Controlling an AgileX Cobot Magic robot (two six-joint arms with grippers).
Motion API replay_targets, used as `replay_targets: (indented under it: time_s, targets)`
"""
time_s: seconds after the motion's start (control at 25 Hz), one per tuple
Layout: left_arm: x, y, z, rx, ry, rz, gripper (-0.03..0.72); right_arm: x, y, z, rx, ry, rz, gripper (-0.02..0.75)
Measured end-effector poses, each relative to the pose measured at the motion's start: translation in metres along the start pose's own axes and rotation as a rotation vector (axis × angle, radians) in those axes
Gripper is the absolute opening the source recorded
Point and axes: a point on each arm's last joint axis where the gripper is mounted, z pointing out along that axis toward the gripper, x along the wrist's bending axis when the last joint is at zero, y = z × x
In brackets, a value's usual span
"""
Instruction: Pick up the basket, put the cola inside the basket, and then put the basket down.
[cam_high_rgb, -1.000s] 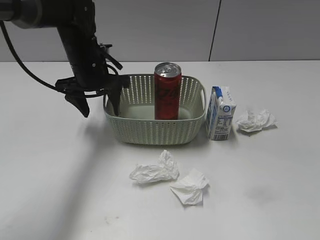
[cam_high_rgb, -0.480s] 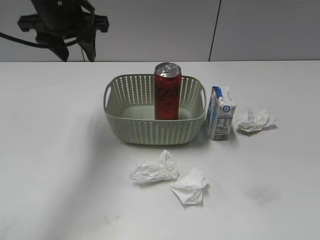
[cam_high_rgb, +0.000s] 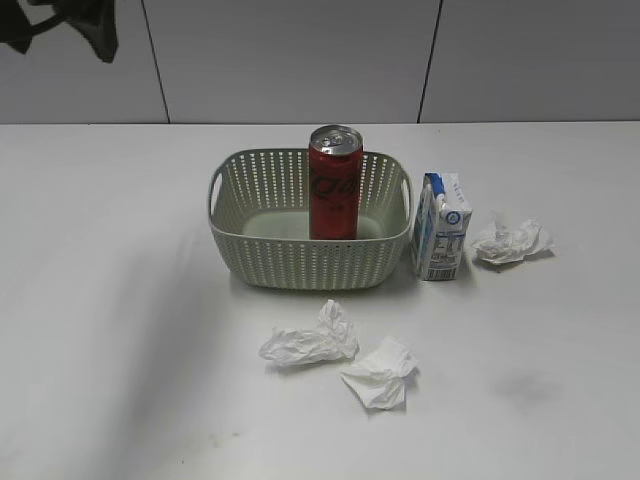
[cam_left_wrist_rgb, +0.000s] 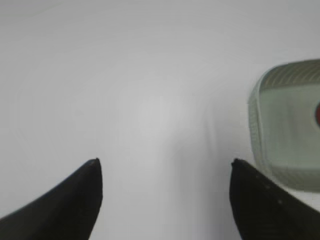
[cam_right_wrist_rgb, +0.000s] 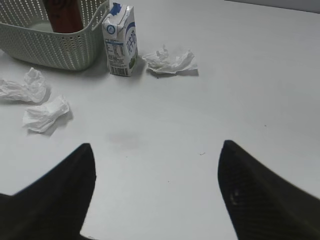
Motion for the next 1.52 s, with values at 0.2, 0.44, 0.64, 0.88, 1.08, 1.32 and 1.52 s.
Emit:
replay_targets:
  time_s: [0.2, 0.44, 0.64, 0.88, 1.08, 1.32, 1.52]
  targets:
    - [0.019, -0.048, -0.007, 0.056, 0.075, 0.015, 0.605, 0.000, 0.000, 0.000, -0.002, 0.001, 0.000, 0.593]
    - [0.033, -0.128, -0.005, 0.167, 0.080, 0.002, 0.603, 0.000, 0.000, 0.000, -0.002, 0.001, -0.001, 0.593]
    - [0.037, -0.194, -0.001, 0.179, 0.053, -0.004, 0.602, 0.000, 0.000, 0.000, -0.002, 0.001, -0.001, 0.592]
    - [0.041, -0.250, -0.004, 0.053, -0.002, -0.028, 0.602, 0.000, 0.000, 0.000, -0.004, 0.002, -0.001, 0.592]
    - [0.045, -0.284, -0.017, -0.095, -0.032, -0.032, 0.594, 0.000, 0.000, 0.000, -0.005, 0.002, -0.001, 0.592]
    - [0.050, -0.312, -0.045, -0.356, -0.069, -0.014, 0.592, 0.000, 0.000, 0.000, -0.005, 0.002, -0.001, 0.592]
    - [0.054, -0.336, -0.060, -0.544, -0.078, 0.011, 0.592, 0.000, 0.000, 0.000, -0.005, 0.002, -0.002, 0.592]
